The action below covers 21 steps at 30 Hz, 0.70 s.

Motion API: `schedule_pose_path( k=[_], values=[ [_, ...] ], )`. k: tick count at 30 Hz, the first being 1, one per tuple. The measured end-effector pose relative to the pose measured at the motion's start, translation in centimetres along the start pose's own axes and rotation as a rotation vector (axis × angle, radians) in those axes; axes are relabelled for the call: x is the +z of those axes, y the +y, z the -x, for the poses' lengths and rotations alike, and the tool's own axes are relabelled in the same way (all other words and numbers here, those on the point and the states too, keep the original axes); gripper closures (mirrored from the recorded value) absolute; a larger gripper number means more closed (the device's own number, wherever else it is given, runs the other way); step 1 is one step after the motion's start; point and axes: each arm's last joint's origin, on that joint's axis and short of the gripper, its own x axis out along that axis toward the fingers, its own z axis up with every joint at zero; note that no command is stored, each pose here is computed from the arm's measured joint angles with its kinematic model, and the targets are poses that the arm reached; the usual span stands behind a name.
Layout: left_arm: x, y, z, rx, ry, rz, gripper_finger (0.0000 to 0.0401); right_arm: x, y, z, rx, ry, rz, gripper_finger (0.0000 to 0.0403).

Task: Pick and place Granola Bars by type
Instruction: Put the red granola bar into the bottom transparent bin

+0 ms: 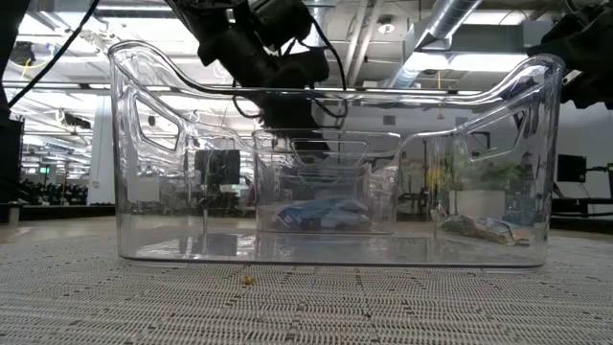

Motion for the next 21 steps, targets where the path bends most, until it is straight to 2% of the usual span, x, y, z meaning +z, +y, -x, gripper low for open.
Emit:
schedule_pose_path(
  k=[6, 15, 18, 21],
  values=[
    [2.6, 0.0, 3.4, -0.034, -0.199, -0.007, 0.0248, 0.0, 0.0, 0.0, 0.000, 0.000, 0.000, 0.0154],
    [6.7, -0.1, 11.7, 0.001, -0.614, -0.025, 0.0248, 0.0, 0.0, 0.0, 0.000, 0.001, 0.000, 0.0154],
    [7.1, -0.4, 13.7, -0.006, -0.668, -0.030, 0.0248, 0.0, 0.0, 0.0, 0.000, 0.001, 0.000, 0.0154],
    [7.1, -1.0, 14.5, -0.028, -0.674, -0.039, 0.0248, 0.0, 0.0, 0.0, 0.000, 0.000, 0.000, 0.0154]
  ],
)
